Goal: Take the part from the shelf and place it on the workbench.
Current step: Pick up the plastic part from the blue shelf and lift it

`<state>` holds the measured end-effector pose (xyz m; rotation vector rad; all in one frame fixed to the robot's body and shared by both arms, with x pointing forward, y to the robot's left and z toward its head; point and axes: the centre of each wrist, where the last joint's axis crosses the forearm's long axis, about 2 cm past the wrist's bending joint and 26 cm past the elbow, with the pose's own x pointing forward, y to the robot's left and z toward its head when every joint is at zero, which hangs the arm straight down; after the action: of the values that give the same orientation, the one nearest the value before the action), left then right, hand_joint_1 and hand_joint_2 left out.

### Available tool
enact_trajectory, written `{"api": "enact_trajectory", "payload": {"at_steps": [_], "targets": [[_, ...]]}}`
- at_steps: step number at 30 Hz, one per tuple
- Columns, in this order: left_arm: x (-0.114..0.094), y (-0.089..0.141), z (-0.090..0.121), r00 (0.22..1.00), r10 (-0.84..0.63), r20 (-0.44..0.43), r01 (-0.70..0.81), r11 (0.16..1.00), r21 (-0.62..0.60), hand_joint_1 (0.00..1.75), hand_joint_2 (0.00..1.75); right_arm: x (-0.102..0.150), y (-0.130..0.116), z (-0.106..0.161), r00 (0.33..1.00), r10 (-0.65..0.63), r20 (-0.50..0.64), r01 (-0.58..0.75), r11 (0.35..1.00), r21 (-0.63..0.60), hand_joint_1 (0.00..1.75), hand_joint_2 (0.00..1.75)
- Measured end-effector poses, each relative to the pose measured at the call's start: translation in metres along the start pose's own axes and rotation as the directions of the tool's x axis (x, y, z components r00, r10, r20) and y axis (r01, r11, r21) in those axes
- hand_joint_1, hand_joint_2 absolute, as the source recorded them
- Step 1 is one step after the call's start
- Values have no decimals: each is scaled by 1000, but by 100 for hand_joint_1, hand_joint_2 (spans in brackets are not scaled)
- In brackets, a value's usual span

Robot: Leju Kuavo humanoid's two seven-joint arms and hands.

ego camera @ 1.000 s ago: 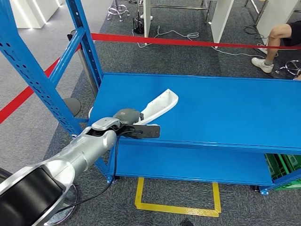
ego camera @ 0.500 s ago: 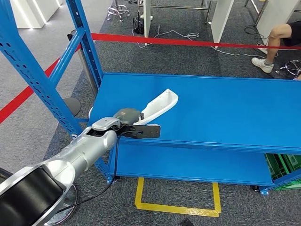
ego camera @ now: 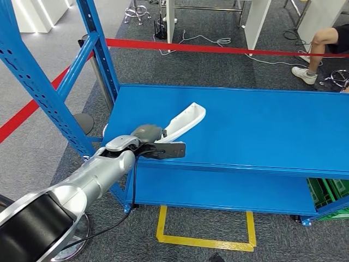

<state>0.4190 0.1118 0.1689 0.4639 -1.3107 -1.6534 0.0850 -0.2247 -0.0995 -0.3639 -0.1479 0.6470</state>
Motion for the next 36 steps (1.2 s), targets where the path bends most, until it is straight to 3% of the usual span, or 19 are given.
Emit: {"api": "enact_trajectory", "payload": {"at_steps": [5, 8, 11, 15, 19, 25, 27, 31, 36], "targets": [[-1, 0, 1, 995, 81, 52, -87, 986, 142, 175, 175, -1, 1, 0, 1000, -6, -3, 6, 1000, -6, 0, 175], [0, -4, 3, 968, 189, 163, -228, 933, 277, 175, 175, -2, 1, 0, 1000, -6, -4, 6, 1000, -9, 0, 175], [6, -13, 6, 895, 300, 332, -420, 817, 395, 175, 175, -3, 2, 0, 1000, -1, -3, 1, 1000, -12, 0, 175], [21, -26, 18, 743, 390, 543, -652, 608, 454, 175, 175, -4, 3, 0, 1000, 11, -2, -11, 1000, -15, 0, 175], [33, -32, 37, 613, 420, 669, -784, 425, 451, 175, 175, -4, 3, 1, 1000, 14, -1, -14, 1000, -15, 0, 175], [39, -32, 53, 492, 419, 763, -869, 287, 403, 175, 175, -3, 3, 1, 1000, 15, -1, -15, 1000, -16, 0, 175], [40, -33, 57, 417, 432, 800, -908, 234, 347, 175, 175, -3, 3, 1, 1000, 15, 0, -15, 1000, -16, 0, 175], [48, -37, 68, 185, 448, 875, -983, 74, 170, 175, 175, -3, 3, 1, 1000, 14, 0, -14, 1000, -20, 0, 175], [63, -41, 80, 72, 418, 905, -993, -54, 104, 175, 175, -4, 4, 1, 1000, 12, -3, -12, 1000, -26, 0, 175]]}}
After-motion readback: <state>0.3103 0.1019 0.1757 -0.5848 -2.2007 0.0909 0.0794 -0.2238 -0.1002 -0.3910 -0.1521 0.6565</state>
